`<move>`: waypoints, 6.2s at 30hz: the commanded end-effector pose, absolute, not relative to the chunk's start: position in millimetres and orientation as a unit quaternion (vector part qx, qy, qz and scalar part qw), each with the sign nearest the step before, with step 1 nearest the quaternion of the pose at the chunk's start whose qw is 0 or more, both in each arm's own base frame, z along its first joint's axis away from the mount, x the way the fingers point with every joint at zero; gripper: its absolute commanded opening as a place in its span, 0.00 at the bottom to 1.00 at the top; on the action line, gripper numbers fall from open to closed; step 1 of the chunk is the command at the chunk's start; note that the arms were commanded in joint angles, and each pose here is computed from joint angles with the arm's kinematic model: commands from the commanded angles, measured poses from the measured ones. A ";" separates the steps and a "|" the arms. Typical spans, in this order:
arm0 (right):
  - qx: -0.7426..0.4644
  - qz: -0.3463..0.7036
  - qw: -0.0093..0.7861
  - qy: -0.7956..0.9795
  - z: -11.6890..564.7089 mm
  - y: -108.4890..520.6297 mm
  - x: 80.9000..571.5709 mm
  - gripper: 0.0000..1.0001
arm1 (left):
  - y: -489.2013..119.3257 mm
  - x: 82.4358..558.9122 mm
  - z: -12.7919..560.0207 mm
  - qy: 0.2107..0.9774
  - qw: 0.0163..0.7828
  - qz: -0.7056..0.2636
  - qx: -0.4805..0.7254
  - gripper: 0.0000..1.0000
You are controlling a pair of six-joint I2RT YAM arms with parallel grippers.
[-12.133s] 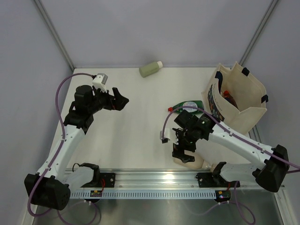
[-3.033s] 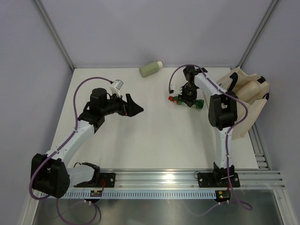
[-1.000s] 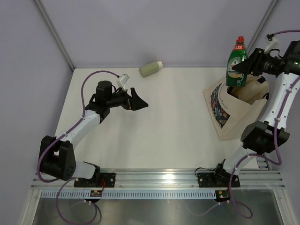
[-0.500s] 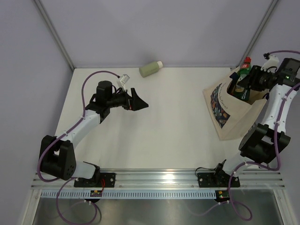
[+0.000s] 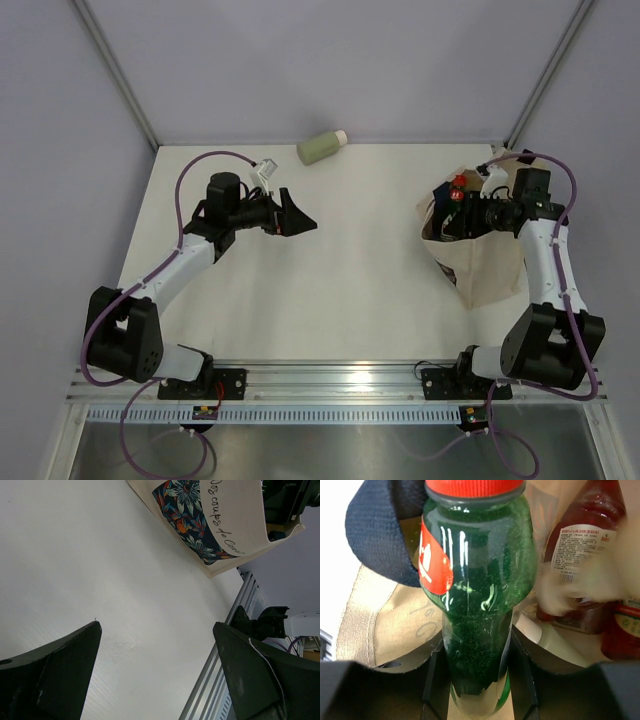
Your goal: Place the personal care products into the canvas bag
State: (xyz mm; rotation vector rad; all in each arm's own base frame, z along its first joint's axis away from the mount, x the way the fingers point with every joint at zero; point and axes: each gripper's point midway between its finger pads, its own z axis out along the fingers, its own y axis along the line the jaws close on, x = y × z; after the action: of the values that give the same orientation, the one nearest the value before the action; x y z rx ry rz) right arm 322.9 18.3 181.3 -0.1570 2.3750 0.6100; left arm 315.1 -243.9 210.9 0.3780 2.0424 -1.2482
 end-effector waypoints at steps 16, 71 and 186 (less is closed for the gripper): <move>-0.140 0.058 0.466 0.871 314.2 -21.8 361.2 0.99 | -242.8 361.6 231.9 0.784 0.408 -0.427 0.191 0.99; -0.317 0.384 0.496 0.712 344.4 88.8 348.3 1.00 | -255.5 586.1 39.0 0.710 0.377 0.050 0.593 0.55; -0.089 0.553 0.329 0.760 297.9 325.9 464.7 0.00 | -272.9 368.9 215.8 0.731 0.388 -0.523 0.204 0.99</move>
State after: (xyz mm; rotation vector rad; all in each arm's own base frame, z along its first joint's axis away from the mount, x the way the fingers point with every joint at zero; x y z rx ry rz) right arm 460.6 335.8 192.0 0.1257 2.3116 1.3591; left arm 384.5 -281.1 184.1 0.3191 1.9121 -1.4304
